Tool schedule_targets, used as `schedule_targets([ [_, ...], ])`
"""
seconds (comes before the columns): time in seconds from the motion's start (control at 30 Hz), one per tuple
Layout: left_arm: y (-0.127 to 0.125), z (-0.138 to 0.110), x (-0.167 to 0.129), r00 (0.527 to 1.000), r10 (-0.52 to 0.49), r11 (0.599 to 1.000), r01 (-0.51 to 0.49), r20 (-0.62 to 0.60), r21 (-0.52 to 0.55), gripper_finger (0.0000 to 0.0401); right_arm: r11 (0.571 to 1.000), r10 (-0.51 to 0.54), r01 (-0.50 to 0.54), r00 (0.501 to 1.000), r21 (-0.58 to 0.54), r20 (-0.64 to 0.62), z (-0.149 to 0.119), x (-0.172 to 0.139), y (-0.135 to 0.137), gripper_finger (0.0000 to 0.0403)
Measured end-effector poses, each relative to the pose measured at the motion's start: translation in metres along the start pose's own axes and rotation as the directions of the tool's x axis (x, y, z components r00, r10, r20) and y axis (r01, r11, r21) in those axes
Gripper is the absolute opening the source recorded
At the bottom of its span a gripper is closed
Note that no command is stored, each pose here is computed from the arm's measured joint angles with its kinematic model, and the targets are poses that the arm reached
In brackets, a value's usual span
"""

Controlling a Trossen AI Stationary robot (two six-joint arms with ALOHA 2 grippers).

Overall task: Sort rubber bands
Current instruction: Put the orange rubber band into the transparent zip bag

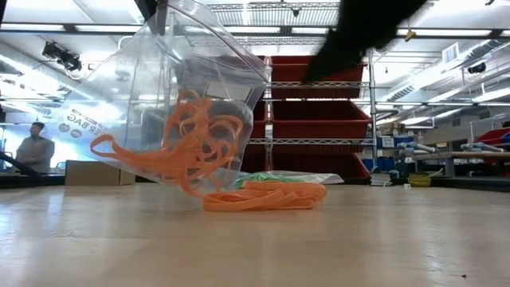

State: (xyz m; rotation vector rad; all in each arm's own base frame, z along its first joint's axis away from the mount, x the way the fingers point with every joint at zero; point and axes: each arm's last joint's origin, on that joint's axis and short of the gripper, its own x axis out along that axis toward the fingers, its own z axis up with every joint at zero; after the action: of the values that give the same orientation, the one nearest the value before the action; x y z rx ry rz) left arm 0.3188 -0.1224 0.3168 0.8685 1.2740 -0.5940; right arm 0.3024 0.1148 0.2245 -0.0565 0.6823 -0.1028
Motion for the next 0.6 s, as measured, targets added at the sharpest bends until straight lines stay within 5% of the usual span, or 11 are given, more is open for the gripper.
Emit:
schedule_targets([
  [0.33,0.0,0.0,0.0,1.0,0.001,1.0,-0.001,0.002,-0.004,0.0002,0.982,0.034,-0.047,0.997,0.184,0.074,-0.057,0.022,-0.015,0.0165],
  [0.6,0.0,0.0,0.0,1.0,0.003,1.0,-0.003,0.004,-0.005,0.0002,0.959,0.061,-0.097,0.988,0.267,0.142,-0.074,0.03,-0.035,0.0164],
])
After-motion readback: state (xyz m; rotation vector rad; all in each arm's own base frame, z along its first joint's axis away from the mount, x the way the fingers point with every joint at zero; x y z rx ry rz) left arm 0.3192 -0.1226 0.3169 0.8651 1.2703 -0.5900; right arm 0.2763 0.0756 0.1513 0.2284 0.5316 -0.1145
